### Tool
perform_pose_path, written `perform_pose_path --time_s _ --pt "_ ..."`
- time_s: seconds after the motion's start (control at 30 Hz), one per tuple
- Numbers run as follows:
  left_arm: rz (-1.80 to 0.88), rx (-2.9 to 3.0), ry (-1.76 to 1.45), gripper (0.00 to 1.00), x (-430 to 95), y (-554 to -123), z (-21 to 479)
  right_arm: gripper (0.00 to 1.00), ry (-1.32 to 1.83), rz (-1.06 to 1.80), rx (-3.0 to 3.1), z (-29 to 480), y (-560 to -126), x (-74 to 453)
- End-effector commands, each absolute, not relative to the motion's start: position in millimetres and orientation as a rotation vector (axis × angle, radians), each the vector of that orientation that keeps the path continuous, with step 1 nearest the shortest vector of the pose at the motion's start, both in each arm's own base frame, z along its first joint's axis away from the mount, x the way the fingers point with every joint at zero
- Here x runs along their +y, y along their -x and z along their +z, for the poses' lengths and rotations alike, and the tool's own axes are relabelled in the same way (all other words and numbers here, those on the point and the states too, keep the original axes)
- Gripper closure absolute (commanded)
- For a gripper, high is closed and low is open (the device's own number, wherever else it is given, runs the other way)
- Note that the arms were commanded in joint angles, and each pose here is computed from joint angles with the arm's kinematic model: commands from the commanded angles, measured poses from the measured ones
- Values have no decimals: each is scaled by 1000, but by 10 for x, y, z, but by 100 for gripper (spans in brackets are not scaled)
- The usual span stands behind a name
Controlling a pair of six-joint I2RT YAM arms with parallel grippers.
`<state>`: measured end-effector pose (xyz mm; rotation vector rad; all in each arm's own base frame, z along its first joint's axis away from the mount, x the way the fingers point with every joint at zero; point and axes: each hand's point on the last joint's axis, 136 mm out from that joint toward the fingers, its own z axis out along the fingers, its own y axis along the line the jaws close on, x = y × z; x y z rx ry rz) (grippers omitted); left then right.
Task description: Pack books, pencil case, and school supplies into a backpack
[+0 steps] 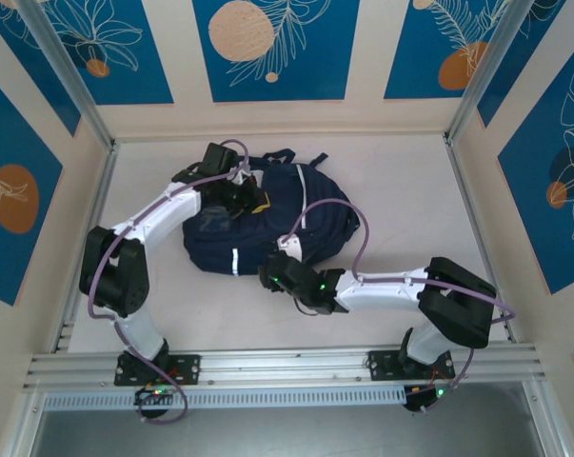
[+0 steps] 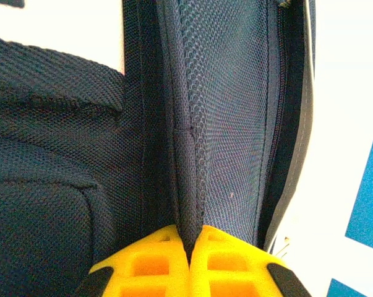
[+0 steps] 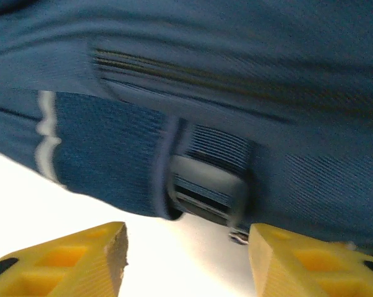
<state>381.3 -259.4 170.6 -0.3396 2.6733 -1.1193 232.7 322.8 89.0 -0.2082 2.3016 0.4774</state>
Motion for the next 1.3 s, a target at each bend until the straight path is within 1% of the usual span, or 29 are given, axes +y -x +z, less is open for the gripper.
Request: perform_pose_path --time_s 0.0,0.1,0.27,0.37,0.5,0.57,0.67,0.8,0.9,1.13,1.27 --pt "-1231 2537 323 100 -2629 -4049 1970 54 75 364 2311 736 -2346 2985" --pt "-1274 2539 354 100 -2642 -4099 1916 57 130 339 2324 692 -2293 3003" --pt "-1343 2510 413 100 -2617 -4205 1896 57 344 261 2318 1072 -2336 2987" --pt "-1370 2478 435 100 -2614 -4276 1957 58 413 265 2373 1088 -2329 2855" --pt "-1400 2442 480 100 -2652 -4333 2066 57 484 442 2414 981 -2278 2782" --pt "-1407 2429 486 100 -2692 -4340 2128 57 557 474 2327 983 -2264 2800" --pt "-1422 2412 444 100 -2830 -4298 2205 54 659 479 2201 856 -2246 2812" --pt "-1457 2426 402 100 -3047 -4194 2195 48 713 464 2142 555 -2210 2818" --pt "-1461 2442 382 100 -3136 -4133 2162 47 709 425 2100 379 -2222 2834" --pt "-1447 2465 394 100 -3155 -4058 2046 48 661 293 2033 127 -2419 2956" --pt "-1432 2479 399 100 -3138 -4051 1992 54 561 195 2022 90 -2649 2882"
